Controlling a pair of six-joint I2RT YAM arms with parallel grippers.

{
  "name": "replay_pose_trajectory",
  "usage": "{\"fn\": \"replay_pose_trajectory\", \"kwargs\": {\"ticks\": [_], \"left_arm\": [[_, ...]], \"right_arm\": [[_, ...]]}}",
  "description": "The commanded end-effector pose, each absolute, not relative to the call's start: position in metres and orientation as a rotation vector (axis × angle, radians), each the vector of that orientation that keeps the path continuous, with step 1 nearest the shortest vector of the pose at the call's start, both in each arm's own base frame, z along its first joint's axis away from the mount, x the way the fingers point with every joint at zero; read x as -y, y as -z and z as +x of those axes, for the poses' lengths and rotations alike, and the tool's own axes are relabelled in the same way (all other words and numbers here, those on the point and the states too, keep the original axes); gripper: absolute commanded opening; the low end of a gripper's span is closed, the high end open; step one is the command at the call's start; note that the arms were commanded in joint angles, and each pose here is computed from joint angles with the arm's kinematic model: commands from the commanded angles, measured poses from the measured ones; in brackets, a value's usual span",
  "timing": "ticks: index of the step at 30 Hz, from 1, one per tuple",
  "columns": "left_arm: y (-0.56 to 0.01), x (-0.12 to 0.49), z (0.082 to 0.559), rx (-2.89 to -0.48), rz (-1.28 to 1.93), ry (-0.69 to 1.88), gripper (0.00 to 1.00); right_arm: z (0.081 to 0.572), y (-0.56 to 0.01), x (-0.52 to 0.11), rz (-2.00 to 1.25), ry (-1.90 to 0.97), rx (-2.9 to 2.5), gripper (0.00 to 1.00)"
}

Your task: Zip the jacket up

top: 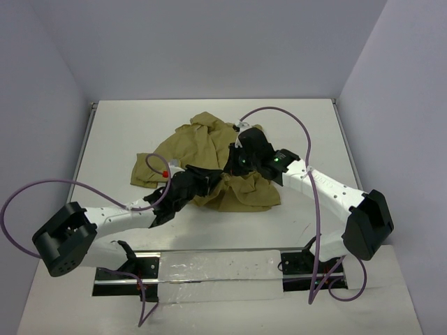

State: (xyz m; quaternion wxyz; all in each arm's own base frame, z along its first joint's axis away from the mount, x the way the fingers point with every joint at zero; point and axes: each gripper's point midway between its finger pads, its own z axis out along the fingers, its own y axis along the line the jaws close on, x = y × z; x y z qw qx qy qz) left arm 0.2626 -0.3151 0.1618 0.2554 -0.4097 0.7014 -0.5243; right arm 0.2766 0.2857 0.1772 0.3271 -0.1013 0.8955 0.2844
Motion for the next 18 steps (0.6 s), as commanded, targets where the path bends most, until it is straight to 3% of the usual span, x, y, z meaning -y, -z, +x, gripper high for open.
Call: {"fn": "replay_pose_trajectory", "kwargs": {"ticks": [1,7,14,18], "left_arm": [[-0.187,0.33,0.269,-1.862,-1.067,1.516,0.38],[-0.185,0.33,0.269,-1.866,-1.068,1.514,0.29],[-0.183,0.323,0.269,-1.86,-1.074,1.511,0.0],[-0.185,0.315,0.269,-1.836,-1.068,1.523,0.0]], "right_arm": [[0.278,-0.197,-0.287,-0.269,-0.787,-2.282,0.0],[0.277,-0.195,-0.286,-0.267,-0.787,-2.285,0.0],[0.275,-0.195,-0.286,-0.274,-0.792,-2.286,0.0],[0.275,-0.195,-0.285,-0.278,-0.79,-2.284,0.0]]}}
